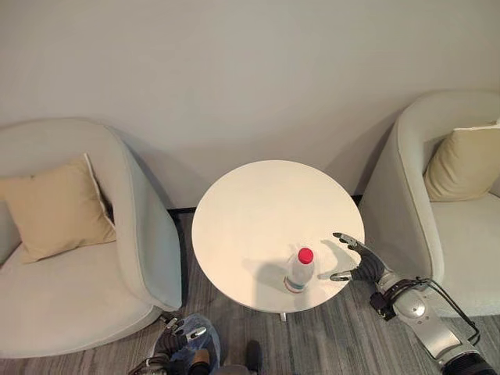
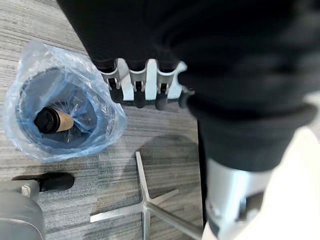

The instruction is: Gather garbage on tea table into small bin, then transfer packed bag to large trash can.

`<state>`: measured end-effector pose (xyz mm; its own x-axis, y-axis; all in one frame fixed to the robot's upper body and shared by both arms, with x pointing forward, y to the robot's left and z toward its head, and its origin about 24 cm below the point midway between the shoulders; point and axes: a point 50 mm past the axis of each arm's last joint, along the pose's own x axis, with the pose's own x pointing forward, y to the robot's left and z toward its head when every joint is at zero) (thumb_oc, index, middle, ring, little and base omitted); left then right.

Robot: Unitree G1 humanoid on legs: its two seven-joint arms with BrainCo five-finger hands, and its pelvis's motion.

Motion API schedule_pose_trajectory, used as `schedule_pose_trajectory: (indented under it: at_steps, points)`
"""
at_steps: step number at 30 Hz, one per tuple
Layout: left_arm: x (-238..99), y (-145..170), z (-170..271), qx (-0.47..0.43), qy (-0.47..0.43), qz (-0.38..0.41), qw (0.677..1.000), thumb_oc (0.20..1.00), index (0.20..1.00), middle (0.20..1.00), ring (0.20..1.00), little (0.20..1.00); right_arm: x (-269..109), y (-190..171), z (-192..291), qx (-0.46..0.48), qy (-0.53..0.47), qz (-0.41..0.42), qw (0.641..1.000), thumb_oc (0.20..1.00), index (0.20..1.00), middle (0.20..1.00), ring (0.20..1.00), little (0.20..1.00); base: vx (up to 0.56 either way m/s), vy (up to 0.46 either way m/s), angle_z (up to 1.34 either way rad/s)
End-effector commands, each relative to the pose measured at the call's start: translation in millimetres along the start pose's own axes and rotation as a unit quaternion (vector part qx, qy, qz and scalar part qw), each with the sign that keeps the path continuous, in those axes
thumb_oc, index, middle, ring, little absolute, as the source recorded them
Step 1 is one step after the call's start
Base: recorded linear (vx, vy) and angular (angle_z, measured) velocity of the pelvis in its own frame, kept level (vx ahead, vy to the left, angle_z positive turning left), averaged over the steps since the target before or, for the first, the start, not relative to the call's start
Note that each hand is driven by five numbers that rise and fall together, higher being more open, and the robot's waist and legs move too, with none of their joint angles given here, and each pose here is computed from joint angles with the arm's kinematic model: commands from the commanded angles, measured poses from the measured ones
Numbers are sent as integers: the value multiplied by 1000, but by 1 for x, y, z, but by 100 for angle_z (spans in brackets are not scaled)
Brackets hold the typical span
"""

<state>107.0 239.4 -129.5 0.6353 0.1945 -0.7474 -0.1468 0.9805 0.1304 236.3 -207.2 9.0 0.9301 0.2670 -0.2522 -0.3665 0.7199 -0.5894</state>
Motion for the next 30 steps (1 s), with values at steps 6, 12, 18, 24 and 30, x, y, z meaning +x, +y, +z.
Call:
schedule_pose_trajectory:
  at_steps: [6, 12, 18, 24, 30]
  points:
    - [9, -1, 22, 28, -39, -8, 999, 1000, 1000, 1000, 1000, 1000, 26, 2, 32, -3, -71, -6, 997, 1000, 1000, 1000, 1000, 1000, 9, 7, 7]
    - [8, 0, 20, 32, -33, -8, 999, 1000, 1000, 1000, 1000, 1000, 36, 12, 37, 4, -73, 10, 997, 1000, 1000, 1000, 1000, 1000, -7, 7, 12]
    - [8, -3, 19, 37, -33, -12, 999, 1000, 1000, 1000, 1000, 1000, 46, 23, 39, 18, -64, 18, 998, 1000, 1000, 1000, 1000, 1000, -34, 26, 9]
    - [10, -5, 20, 43, -31, -13, 998, 1000, 1000, 1000, 1000, 1000, 55, 29, 45, 43, -64, 16, 997, 200, 200, 200, 200, 200, -19, 43, 14]
    - [8, -1, 15, 38, -24, -4, 999, 1000, 1000, 1000, 1000, 1000, 53, 14, 56, 64, -94, -15, 993, 200, 200, 200, 200, 200, -4, 64, -2]
